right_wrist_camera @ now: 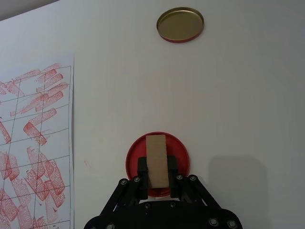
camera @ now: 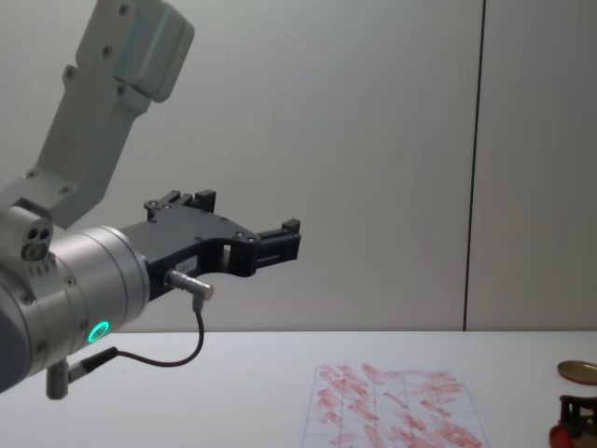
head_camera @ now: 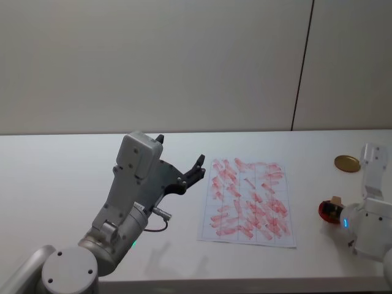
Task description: Use the one hand to pick up the stamp and affix it onto the A4 paper.
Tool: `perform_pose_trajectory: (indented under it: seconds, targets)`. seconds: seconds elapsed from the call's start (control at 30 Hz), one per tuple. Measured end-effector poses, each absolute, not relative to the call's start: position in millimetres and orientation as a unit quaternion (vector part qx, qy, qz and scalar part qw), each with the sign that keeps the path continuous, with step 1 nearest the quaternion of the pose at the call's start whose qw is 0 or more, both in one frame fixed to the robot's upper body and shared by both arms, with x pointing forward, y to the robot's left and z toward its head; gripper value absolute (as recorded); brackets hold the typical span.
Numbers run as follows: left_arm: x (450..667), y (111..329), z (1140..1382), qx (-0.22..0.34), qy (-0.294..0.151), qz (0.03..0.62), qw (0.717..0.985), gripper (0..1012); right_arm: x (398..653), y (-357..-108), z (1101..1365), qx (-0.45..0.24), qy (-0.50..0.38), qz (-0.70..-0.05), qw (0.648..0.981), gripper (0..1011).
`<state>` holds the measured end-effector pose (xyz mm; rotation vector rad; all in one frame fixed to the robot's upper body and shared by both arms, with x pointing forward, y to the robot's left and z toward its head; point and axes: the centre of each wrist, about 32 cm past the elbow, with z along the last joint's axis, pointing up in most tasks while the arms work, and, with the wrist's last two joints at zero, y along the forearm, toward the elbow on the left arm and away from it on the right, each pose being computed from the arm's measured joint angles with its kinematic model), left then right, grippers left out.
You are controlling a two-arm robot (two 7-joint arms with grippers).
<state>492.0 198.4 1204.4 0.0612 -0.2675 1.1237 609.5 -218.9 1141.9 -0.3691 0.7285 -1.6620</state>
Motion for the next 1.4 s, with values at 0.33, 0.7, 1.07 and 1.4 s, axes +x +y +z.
perform_pose_trajectory:
  seconds: [0.33,0.7,1.07,1.4]
  targets:
    - [492,198,1204,0.029,-0.126,0.531,0.837,993,607,-219,1145,-0.152,0.316,-0.716,0.604,219]
    - [492,198,1204,0.029,-0.126,0.531,0.837,993,601,-217,1170,-0.122,0.279,-0.720,0.623,219]
    - [492,198,1204,0.029,-0.126,0.531,0.837,993,588,-214,1206,-0.084,0.224,-0.718,0.654,219]
    - [492,198,1204,0.029,-0.126,0.531,0.837,993,572,-199,1221,-0.091,0.202,-0.682,0.697,220]
